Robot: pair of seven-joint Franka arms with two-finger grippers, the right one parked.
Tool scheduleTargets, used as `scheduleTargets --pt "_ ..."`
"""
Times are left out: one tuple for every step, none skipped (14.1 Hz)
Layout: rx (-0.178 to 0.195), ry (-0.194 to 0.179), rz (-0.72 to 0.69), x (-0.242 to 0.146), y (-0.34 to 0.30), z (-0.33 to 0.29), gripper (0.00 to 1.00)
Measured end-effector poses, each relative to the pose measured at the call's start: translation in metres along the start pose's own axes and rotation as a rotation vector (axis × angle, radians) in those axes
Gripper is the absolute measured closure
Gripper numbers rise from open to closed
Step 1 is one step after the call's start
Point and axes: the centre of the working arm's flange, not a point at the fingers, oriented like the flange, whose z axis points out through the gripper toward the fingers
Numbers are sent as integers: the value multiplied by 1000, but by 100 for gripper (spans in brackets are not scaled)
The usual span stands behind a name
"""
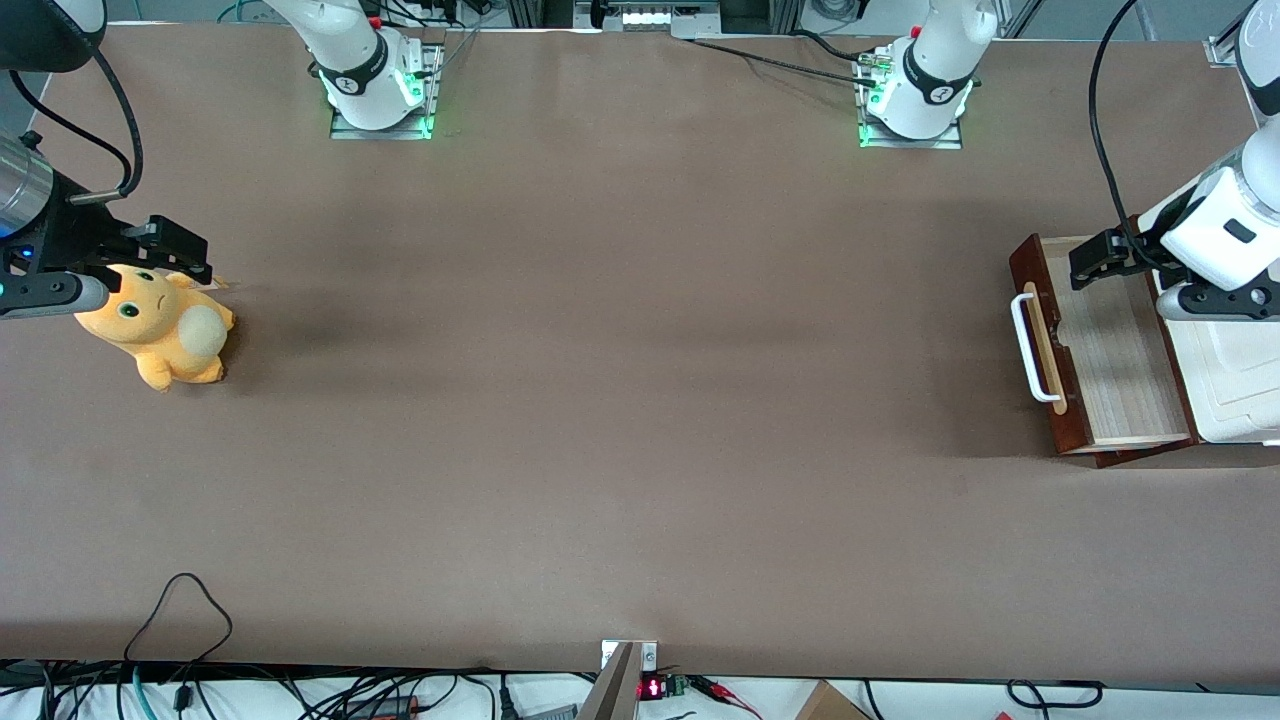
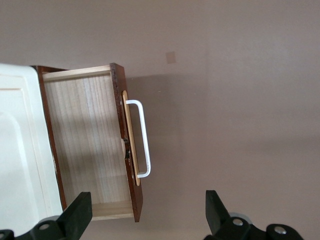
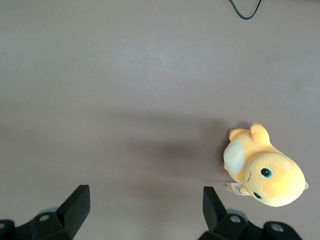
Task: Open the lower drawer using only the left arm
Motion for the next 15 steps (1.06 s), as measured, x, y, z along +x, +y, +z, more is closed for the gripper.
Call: scheduleTargets --pt "0 0 14 0 2 0 0" --pt "0 1 17 0 4 0 0" --pt "-4 2 17 0 4 -1 0" --pt "-15 4 16 0 6 -1 0" --pt "-26 6 16 0 7 -2 0" --pt "-34 9 15 -1 8 -3 0" --pt "-52 11 14 -1 10 -4 0" --pt "-59 11 14 -1 10 -4 0" --pt "-65 12 14 -1 11 -4 0" --pt "-66 12 14 -1 11 -4 0" --pt "-66 12 14 -1 11 -4 0" --pt "-66 12 14 -1 11 -4 0" --pt "-66 12 14 -1 11 -4 0" --pt "-66 12 14 -1 11 -4 0" --pt "-66 13 14 -1 11 -4 0"
